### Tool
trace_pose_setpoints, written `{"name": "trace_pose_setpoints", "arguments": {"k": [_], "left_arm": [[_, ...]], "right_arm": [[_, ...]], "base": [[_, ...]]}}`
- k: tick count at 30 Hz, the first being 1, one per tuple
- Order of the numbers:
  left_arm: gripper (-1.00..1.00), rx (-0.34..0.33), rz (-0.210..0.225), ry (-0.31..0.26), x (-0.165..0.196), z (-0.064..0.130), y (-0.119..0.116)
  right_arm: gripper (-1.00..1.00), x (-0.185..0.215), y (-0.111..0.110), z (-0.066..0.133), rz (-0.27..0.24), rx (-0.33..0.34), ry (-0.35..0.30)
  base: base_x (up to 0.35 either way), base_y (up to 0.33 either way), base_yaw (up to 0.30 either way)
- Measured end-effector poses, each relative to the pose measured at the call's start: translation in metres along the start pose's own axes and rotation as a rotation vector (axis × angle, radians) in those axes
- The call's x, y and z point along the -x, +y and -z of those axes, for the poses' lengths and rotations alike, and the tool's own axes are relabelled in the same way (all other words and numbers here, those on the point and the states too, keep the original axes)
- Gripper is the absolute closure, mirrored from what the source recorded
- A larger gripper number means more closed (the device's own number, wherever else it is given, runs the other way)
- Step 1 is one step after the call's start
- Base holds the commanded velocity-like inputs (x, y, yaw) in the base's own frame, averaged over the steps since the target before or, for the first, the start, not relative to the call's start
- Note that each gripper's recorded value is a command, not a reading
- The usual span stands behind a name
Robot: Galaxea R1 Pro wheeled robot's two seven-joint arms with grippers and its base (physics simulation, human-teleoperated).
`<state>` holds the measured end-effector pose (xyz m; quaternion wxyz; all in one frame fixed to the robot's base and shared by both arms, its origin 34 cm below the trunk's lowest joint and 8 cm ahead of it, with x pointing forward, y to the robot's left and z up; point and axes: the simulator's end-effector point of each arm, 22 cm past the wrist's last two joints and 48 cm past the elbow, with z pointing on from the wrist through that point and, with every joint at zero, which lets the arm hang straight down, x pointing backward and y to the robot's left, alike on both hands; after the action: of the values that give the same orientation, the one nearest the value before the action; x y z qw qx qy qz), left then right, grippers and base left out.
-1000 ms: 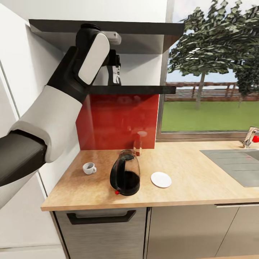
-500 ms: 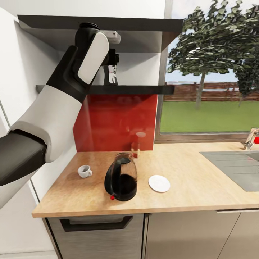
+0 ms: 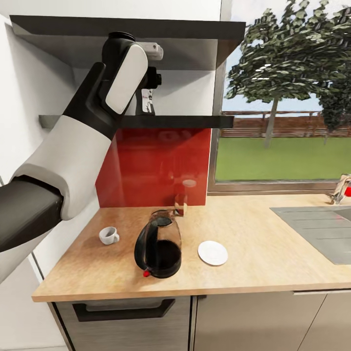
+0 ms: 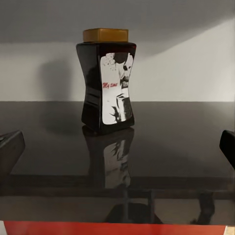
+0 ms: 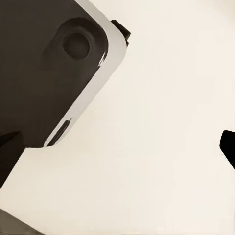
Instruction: Set up a coffee station on the kitchen countertop: keep the coffee maker on the countertop, move the bottle of coffee from the kitchen shelf to the counter next to the coffee maker, place a paper coffee filter on top of the coffee maker, put the saucer next to the coffee maker with the coffee cup on the saucer, and place the electric kettle next to the coffee maker.
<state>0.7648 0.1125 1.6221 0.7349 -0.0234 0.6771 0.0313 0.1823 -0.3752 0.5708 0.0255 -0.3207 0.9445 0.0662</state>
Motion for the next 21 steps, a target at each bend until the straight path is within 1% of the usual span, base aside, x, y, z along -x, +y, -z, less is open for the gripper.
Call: {"name": "trace_pose_setpoints", "arguments": {"k": [1, 4, 7, 11, 13, 21], "left_arm": [[-1.00, 0.000, 0.000, 0.000, 0.000, 0.000, 0.000], [-1.00, 0.000, 0.000, 0.000, 0.000, 0.000, 0.000], [-1.00, 0.000, 0.000, 0.000, 0.000, 0.000, 0.000], [-1.00, 0.000, 0.001, -0.001, 0.000, 0.000, 0.000], [-1.00, 0.000, 0.001, -0.001, 0.001, 0.001, 0.000], [-1.00, 0.000, 0.001, -0.001, 0.001, 0.001, 0.000]], "right_arm": [[-1.00, -0.007, 0.008, -0.001, 0.027, 0.014, 0.016], [-1.00, -0.017, 0.026, -0.005, 0.060, 0.036, 0.036], [-1.00, -0.022, 0.028, -0.007, 0.077, 0.013, 0.046], [-1.00, -0.023, 0.028, -0.008, 0.082, 0.002, 0.048], [-1.00, -0.022, 0.030, -0.008, 0.082, 0.002, 0.047], [-1.00, -0.021, 0.032, -0.009, 0.083, 0.002, 0.045]], "base": [[0.035, -0.003, 0.000], [0.140, -0.002, 0.000], [0.155, -0.001, 0.000], [0.138, 0.000, 0.000], [0.238, 0.000, 0.000], [0.139, 0.000, 0.000]]}}
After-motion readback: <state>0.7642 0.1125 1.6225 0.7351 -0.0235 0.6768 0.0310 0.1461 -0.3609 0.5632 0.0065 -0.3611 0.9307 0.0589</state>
